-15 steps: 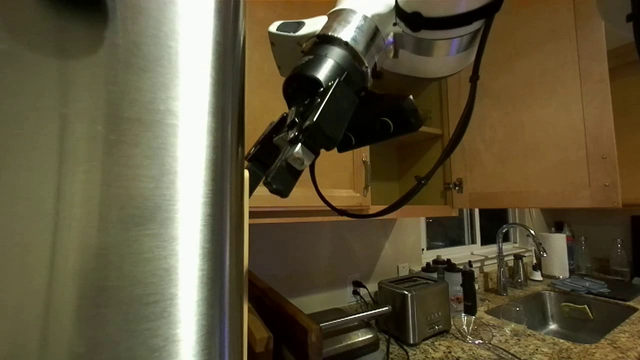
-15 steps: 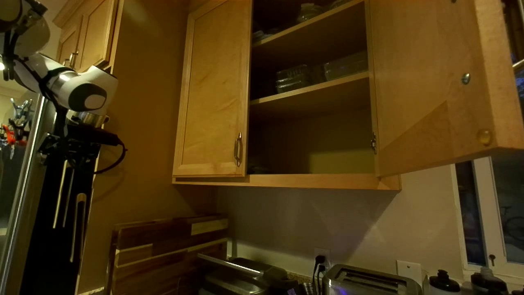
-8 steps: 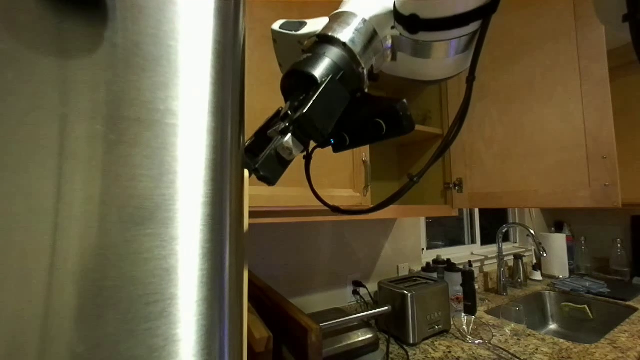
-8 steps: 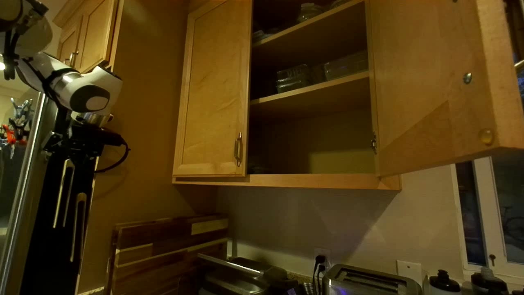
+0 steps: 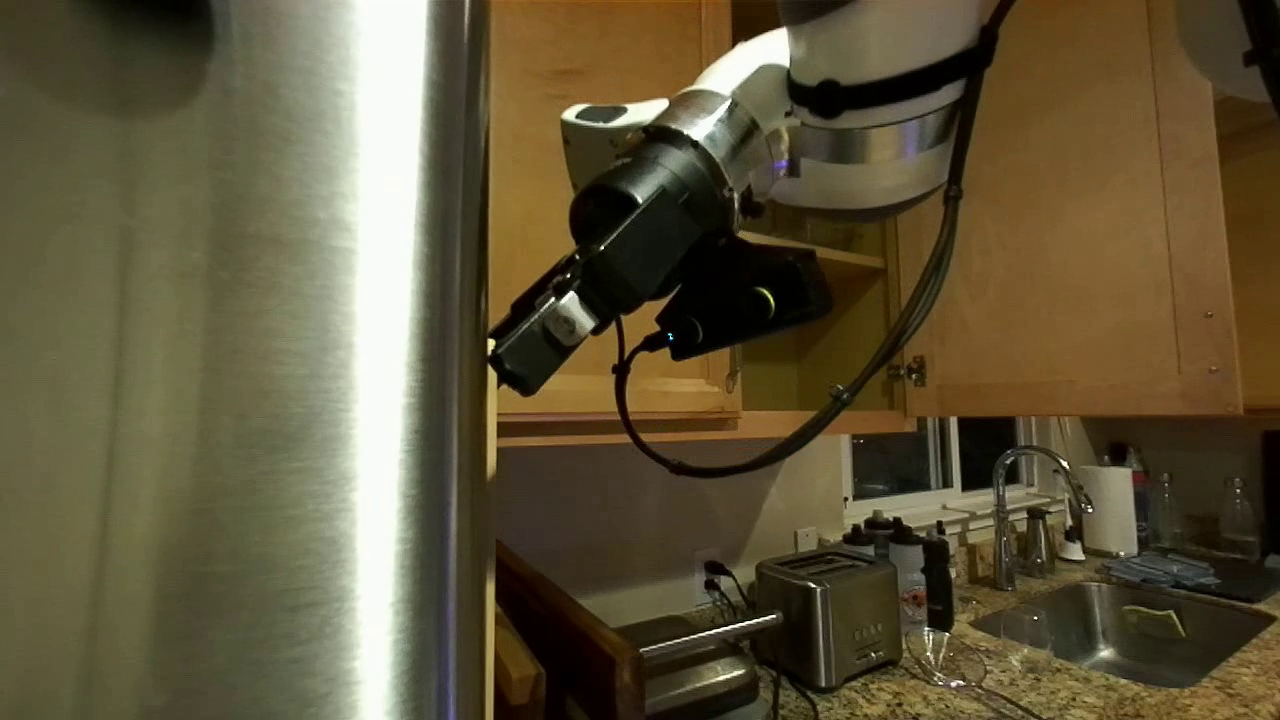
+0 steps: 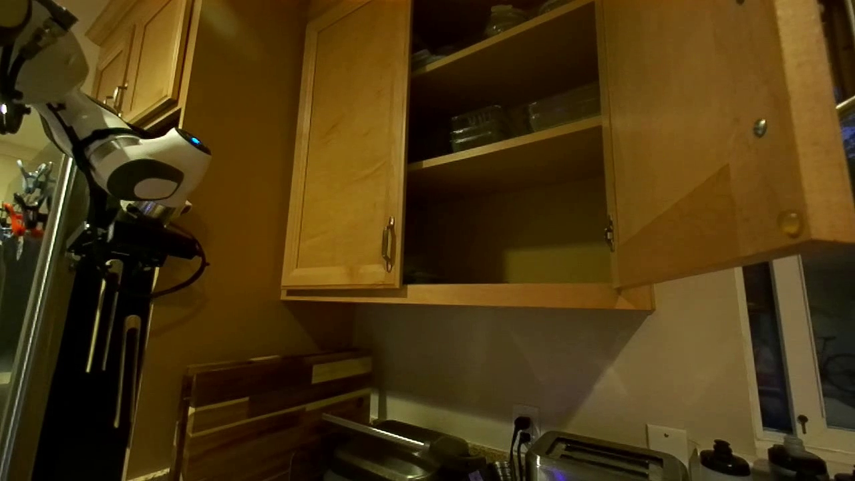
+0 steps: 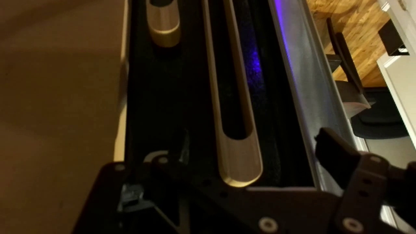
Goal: Put the block in the top cupboard and close it
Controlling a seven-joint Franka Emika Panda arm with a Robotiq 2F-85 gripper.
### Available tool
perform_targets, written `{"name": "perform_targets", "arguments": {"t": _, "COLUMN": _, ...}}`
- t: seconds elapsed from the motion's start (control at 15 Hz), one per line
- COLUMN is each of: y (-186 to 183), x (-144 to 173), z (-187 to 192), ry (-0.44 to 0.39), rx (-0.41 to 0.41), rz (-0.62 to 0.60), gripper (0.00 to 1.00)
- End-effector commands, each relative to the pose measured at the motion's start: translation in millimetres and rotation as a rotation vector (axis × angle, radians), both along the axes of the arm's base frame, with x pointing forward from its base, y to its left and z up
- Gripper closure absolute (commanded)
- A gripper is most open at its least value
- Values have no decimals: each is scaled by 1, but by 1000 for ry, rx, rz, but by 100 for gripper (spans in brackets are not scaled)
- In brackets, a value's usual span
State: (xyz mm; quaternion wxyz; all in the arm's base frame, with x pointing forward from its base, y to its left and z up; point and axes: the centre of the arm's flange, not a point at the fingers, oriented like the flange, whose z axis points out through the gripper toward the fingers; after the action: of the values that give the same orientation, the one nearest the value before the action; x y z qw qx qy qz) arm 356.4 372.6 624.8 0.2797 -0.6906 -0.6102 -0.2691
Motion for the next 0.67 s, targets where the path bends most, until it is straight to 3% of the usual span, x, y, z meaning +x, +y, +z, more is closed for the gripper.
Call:
{"name": "perform_targets", "arguments": {"t": 0.0, "y": -12, "x": -20, "z": -21, "ry": -37, "rx": 44, "rz": 17, "gripper": 0}}
{"name": "perform_targets", "arguments": {"t": 0.27, "y": -17, "x": -25, "z": -27, "ry": -163, "rx": 55, "rz": -2, "gripper": 0}}
{"name": "perform_targets", "arguments": {"t": 0.6, "y": -26, "x": -27, "z": -25, "ry": -263, "rx": 161, "rz": -77, "gripper": 0}}
